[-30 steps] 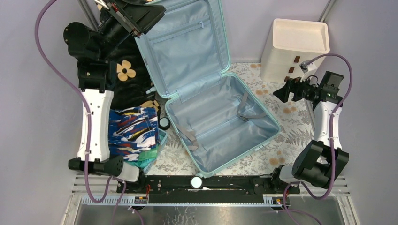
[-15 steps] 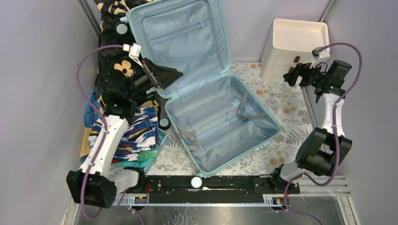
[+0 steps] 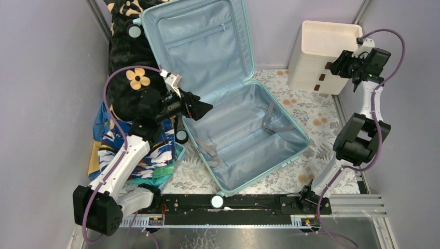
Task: Open, take out, and arrange the luggage
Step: Reset both arms
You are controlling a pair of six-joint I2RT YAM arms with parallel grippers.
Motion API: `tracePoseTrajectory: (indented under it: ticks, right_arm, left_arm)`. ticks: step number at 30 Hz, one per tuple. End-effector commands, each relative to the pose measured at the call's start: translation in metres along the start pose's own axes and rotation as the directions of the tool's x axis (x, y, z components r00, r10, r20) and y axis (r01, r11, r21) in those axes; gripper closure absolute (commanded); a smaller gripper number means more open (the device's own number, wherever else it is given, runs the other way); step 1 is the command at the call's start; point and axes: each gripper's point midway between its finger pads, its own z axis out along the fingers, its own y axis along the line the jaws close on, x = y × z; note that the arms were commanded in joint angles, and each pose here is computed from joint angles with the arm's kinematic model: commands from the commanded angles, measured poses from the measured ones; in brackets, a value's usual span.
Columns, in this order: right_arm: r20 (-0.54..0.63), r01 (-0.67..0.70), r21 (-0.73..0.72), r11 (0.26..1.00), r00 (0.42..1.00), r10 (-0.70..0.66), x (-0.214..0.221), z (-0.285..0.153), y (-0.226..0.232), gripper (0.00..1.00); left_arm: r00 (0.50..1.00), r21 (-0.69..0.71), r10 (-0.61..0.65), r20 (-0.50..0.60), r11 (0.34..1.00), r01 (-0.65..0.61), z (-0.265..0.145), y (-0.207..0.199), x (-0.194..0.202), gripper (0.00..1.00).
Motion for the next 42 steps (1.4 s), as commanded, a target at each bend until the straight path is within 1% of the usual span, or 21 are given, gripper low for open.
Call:
tracePoseTrajectory:
  ticks: [1,5,7,11,14,18,21,23,26,29,30,31,32,33,35,37,38,40,42]
  right_arm:
    - [-0.018,0.007,0.058,0.998,1.0,-0.006,-0.01,0.021,-0.012,0.45]
    - [-0.046,0.001,0.064,0.998,0.999,0.002,-0.003,0.03,-0.018,0.46]
    - [-0.052,0.007,0.035,0.999,0.999,-0.005,-0.001,0.028,-0.012,0.46]
    - [-0.083,0.058,-0.108,0.992,0.994,-0.067,0.005,0.007,0.022,0.42]
    - [-0.101,0.117,-0.27,0.956,0.984,-0.149,0.022,-0.023,0.059,0.4]
    - [-0.108,0.142,-0.503,0.853,0.968,-0.224,0.058,-0.069,0.122,0.4]
    - [-0.101,0.184,-0.616,0.766,0.946,-0.308,0.086,-0.101,0.159,0.4]
    - [-0.08,0.209,-0.695,0.688,0.929,-0.362,0.109,-0.12,0.181,0.4]
    - [-0.001,0.266,-0.808,0.525,0.892,-0.453,0.146,-0.148,0.213,0.4]
    - [0.084,0.325,-0.871,0.368,0.837,-0.54,0.177,-0.165,0.236,0.4]
    - [0.099,0.333,-0.882,0.335,0.824,-0.558,0.184,-0.168,0.242,0.4]
    - [0.108,0.339,-0.884,0.322,0.817,-0.566,0.187,-0.17,0.245,0.4]
    - [0.102,0.339,-0.881,0.331,0.818,-0.566,0.187,-0.171,0.246,0.4]
    - [0.093,0.346,-0.869,0.355,0.817,-0.569,0.183,-0.168,0.245,0.4]
    - [0.027,0.343,-0.82,0.459,0.823,-0.568,0.166,-0.161,0.238,0.4]
    - [-0.013,0.389,-0.713,0.584,0.825,-0.565,0.134,-0.148,0.226,0.36]
    - [-0.036,0.399,-0.651,0.646,0.833,-0.552,0.117,-0.148,0.221,0.33]
    - [-0.029,0.443,-0.551,0.707,0.837,-0.546,0.083,-0.152,0.213,0.19]
    - [-0.009,0.414,-0.501,0.76,0.876,-0.482,0.049,-0.16,0.211,0.09]
  left_arm:
    - [0.997,-0.018,0.08,0.011,0.997,-0.08,-0.001,0.003,-0.001,0.01]
    - [0.997,-0.013,0.081,0.0,0.997,-0.081,0.0,0.004,0.002,0.01]
    - [0.997,-0.006,0.083,-0.005,0.997,-0.083,0.0,0.004,0.004,0.01]
    - [0.996,0.022,0.09,-0.012,0.996,-0.089,0.0,-0.001,0.005,0.01]
    - [0.996,0.015,0.087,-0.019,0.996,-0.087,0.001,0.002,0.007,0.01]
    - [0.992,-0.039,0.121,-0.018,0.992,-0.122,0.001,0.014,0.009,0.01]
    - [0.985,-0.017,0.171,-0.01,0.985,-0.171,0.0,0.012,0.011,0.01]
    - [0.983,0.009,0.185,-0.002,0.983,-0.185,-0.002,0.007,0.012,0.01]
    - [0.984,0.028,0.179,0.016,0.983,-0.179,-0.006,-0.002,0.006,0.01]
    - [0.987,0.005,0.157,0.037,0.987,-0.158,-0.011,-0.005,0.0,0.01]
    - [0.988,-0.003,0.147,0.049,0.989,-0.147,-0.013,-0.007,-0.004,0.01]
    - [0.989,-0.007,0.138,0.059,0.99,-0.138,-0.015,-0.009,-0.008,0.01]
    - [0.99,-0.014,0.126,0.07,0.992,-0.125,-0.017,-0.011,-0.013,0.01]
    - [0.99,-0.026,0.11,0.086,0.994,-0.108,-0.018,-0.013,-0.021,0.01]
    - [0.992,-0.054,0.069,0.106,0.997,-0.064,-0.022,-0.017,-0.037,0.01]
    - [0.992,-0.087,0.051,0.112,0.995,-0.041,-0.026,-0.021,-0.056,0.01]
    - [0.993,-0.11,0.043,0.109,0.993,-0.031,-0.029,-0.022,-0.066,0.01]
    - [0.993,-0.161,0.038,0.111,0.987,-0.02,-0.036,-0.022,-0.085,0.01]
    - [0.99,-0.189,0.049,0.133,0.982,-0.023,-0.044,-0.028,-0.105,0.01]
